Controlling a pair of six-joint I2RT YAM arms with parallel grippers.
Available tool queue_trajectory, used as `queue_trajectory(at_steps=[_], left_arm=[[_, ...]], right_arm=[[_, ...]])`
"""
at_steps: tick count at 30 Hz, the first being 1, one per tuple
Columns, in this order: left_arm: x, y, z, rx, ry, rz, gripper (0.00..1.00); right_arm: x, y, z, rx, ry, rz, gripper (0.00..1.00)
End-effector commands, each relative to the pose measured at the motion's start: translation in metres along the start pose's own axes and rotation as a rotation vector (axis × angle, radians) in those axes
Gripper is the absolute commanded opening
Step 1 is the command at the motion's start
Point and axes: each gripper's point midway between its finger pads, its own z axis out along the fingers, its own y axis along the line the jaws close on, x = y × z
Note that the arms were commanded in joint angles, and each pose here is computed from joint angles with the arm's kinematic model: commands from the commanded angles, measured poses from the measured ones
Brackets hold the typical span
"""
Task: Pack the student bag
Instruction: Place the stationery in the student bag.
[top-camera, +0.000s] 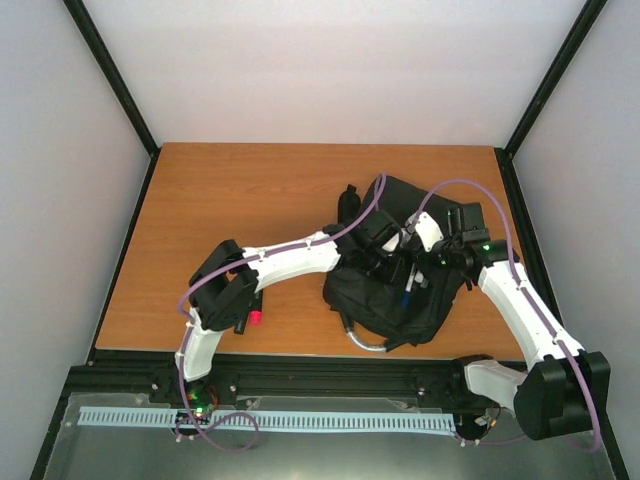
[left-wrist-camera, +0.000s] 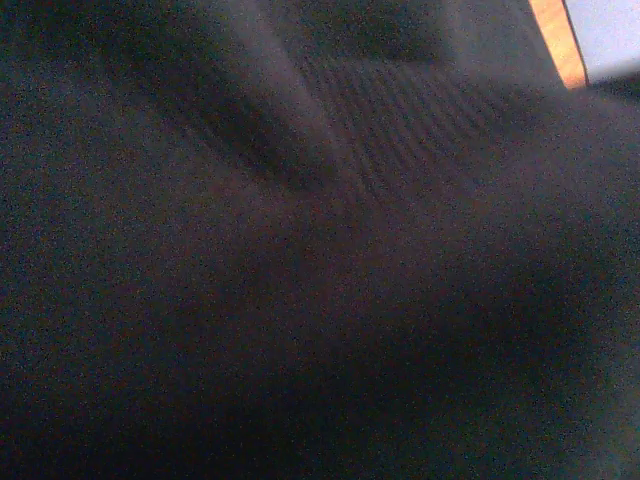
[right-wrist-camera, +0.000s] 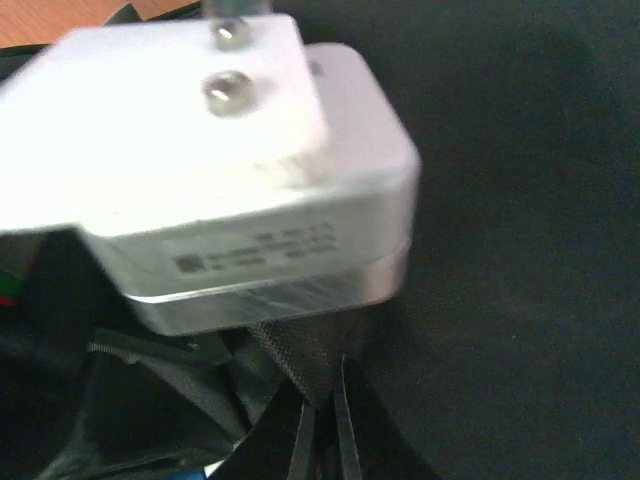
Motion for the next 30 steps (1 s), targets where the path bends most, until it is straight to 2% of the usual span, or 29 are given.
queue_trajectory(at_steps=[1,7,11,15,20,24,30], left_arm=[[-0.001,0.001,-0.039,-0.029,-0.041,0.037,0.4],[0.014,-0.013,-0.078,0.03,-0.079,0.081,0.43],[0.045,-0.014,-0.08,0.037,-0.042,0.122,0.41],[0.066,-0.027,-0.072,0.076,-0.049,0.168,0.29],[0.077,-0.038,-0.055,0.178,-0.111,0.136,0.02],[0.071,-0.043,-0.043,0.243,-0.171,0.085,0.01],[0.071,-0.034,-0.014,0.213,-0.14,0.071,0.01]], right_arm=[[-0.033,0.008,-0.006,-0.056,-0.116,-0.001,0.03],[-0.036,0.01,-0.005,-0.07,-0.143,-0.008,0.03],[-0.028,0.009,0.0,-0.055,-0.139,-0.016,0.03],[-0.028,0.01,0.0,-0.051,-0.149,-0.02,0.03],[-0.028,0.012,-0.002,-0.051,-0.165,-0.026,0.03],[-0.028,0.013,-0.003,-0.052,-0.175,-0.025,0.03],[-0.028,0.012,-0.003,-0.046,-0.176,-0.028,0.03]])
